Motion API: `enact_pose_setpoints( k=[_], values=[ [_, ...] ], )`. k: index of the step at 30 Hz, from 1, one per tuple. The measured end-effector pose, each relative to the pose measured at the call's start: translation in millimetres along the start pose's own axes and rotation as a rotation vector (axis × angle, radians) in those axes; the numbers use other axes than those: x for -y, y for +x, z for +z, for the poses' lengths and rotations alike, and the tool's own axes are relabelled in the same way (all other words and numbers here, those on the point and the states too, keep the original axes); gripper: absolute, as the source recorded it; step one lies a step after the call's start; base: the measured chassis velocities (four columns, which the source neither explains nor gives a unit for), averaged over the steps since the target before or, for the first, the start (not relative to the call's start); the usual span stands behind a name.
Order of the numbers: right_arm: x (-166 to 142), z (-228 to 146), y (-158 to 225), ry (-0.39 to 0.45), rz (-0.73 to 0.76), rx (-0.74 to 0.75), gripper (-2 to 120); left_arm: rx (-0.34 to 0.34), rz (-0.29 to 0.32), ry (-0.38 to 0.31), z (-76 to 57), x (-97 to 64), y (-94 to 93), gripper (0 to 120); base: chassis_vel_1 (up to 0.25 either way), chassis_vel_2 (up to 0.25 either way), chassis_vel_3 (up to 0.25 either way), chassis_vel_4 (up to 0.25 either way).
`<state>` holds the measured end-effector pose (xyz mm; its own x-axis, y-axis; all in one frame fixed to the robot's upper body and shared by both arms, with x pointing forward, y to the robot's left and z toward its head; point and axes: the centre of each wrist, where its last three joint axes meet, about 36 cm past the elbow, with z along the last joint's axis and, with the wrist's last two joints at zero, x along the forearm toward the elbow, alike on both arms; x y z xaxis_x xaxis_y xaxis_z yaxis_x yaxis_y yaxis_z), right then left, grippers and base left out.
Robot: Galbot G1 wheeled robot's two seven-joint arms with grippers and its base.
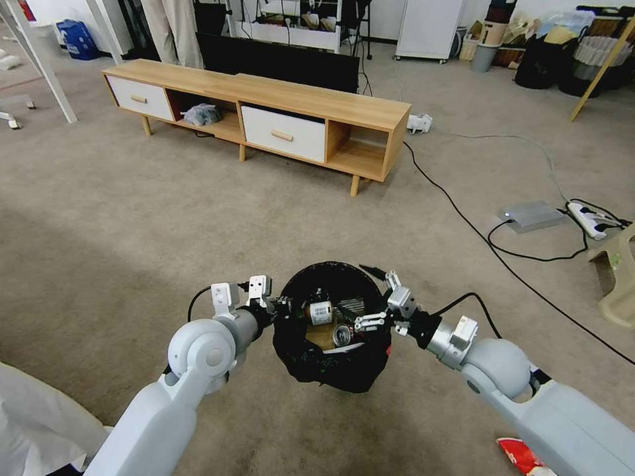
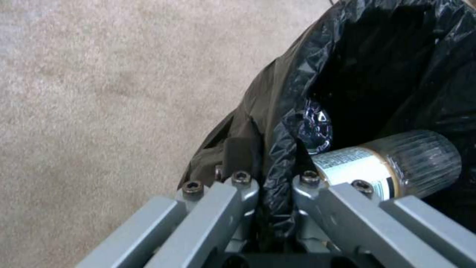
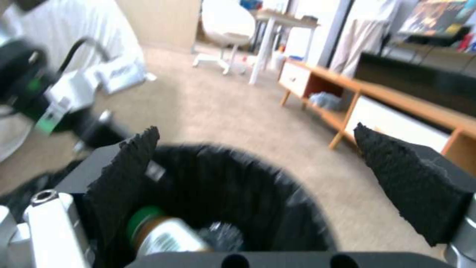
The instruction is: Pick up the trash bin and place the garbage on the floor into it.
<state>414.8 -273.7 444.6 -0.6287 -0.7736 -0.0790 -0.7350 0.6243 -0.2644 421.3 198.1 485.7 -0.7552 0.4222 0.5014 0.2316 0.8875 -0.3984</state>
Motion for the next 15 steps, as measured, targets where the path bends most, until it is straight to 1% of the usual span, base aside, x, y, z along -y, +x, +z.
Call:
enact_pose_setpoints(
  k=[3,4,9,12,13,15],
  values=[
    [3.5,-7.2,-1.4,0.009,0.024,0.018,100,0.006,0.001,0.001,-2.5,0.1,2.4,0,0.0,0.0,0.0,0.0],
    [8.1,-15.6,-1.7,0.022,0.048,0.033,100,0.014,-0.002,0.001,-5.9,-0.7,5.1,0,0.0,0.0,0.0,0.0],
    [18.5,-29.8,0.2,0.053,0.085,0.041,100,0.028,-0.009,0.001,-10.8,-3.5,9.3,0,0.0,0.0,0.0,0.0],
    [27.6,-43.5,2.4,0.084,0.2,-0.002,100,0.043,-0.02,0.008,-13.9,-7.3,13.3,0,0.0,0.0,0.0,0.0],
    [27.6,-43.5,2.4,0.084,0.2,-0.002,100,0.043,-0.02,0.008,-13.9,-7.3,13.3,0,0.0,0.0,0.0,0.0],
    [27.1,-47.2,1.4,0.072,0.314,-0.035,100,0.046,-0.024,0.009,-13.8,-8.4,15.5,0,0.0,0.0,0.0,0.0]
  ],
)
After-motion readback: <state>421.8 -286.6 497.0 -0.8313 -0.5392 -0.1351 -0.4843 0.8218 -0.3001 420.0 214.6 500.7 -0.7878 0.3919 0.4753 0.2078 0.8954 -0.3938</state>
